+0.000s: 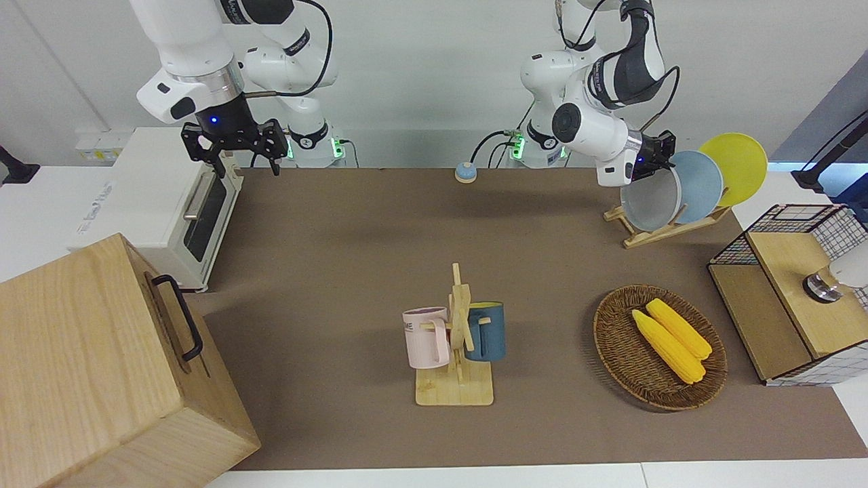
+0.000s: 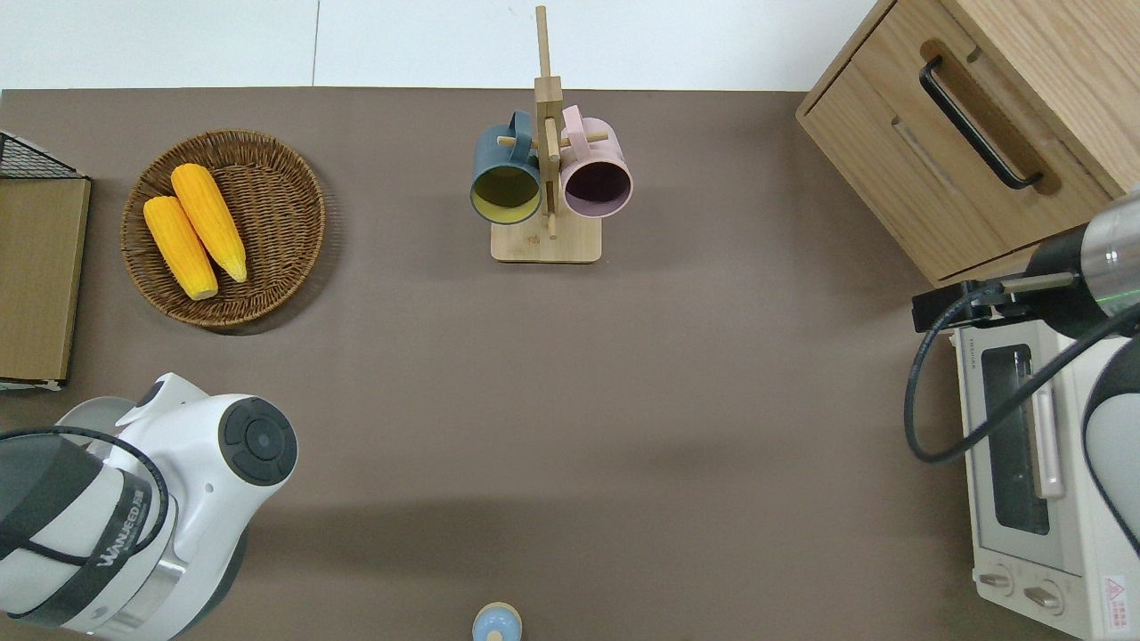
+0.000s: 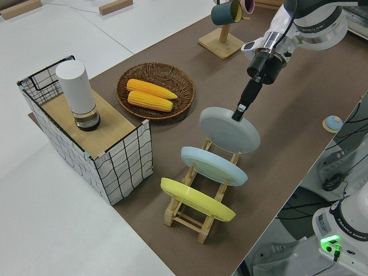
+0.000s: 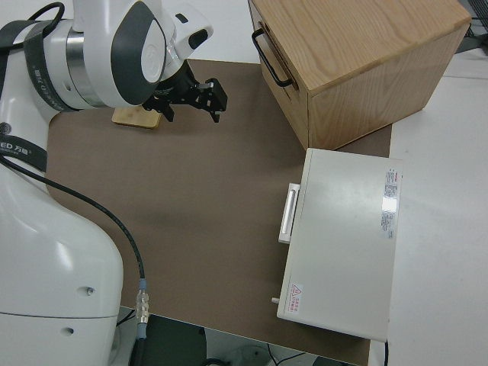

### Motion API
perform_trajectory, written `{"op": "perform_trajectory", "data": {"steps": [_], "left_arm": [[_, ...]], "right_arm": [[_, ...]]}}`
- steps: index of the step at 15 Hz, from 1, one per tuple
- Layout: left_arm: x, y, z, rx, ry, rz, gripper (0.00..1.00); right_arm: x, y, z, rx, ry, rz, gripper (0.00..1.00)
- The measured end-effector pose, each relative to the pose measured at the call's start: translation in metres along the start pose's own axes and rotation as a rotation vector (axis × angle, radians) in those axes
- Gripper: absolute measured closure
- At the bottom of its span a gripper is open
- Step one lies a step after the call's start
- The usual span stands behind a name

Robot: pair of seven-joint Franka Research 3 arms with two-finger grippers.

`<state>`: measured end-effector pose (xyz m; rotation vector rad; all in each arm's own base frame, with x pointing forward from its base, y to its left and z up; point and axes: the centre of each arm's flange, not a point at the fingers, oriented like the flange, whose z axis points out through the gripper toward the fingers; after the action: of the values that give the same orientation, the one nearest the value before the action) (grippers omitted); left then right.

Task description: Pick gray plate from table and place it on lower plate rack with left arm

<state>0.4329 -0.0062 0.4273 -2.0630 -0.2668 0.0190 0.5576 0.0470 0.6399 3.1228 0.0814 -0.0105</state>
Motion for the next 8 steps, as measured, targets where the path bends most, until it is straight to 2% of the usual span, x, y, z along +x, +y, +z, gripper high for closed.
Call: {"op": "perform_trajectory", "data": {"steps": [4, 8], "left_arm": [[0.000, 0.013, 0.010, 0.010, -0.006, -0.019, 0.99], [-0.002, 0.020, 0.014, 0.013, -0.014, -0.013, 0.99]], "right_arm": [[0.000, 0.000, 0.000, 0.000, 0.000, 0.000, 0.01], [0.000, 0.000, 0.000, 0.000, 0.000, 0.000, 0.01]]}}
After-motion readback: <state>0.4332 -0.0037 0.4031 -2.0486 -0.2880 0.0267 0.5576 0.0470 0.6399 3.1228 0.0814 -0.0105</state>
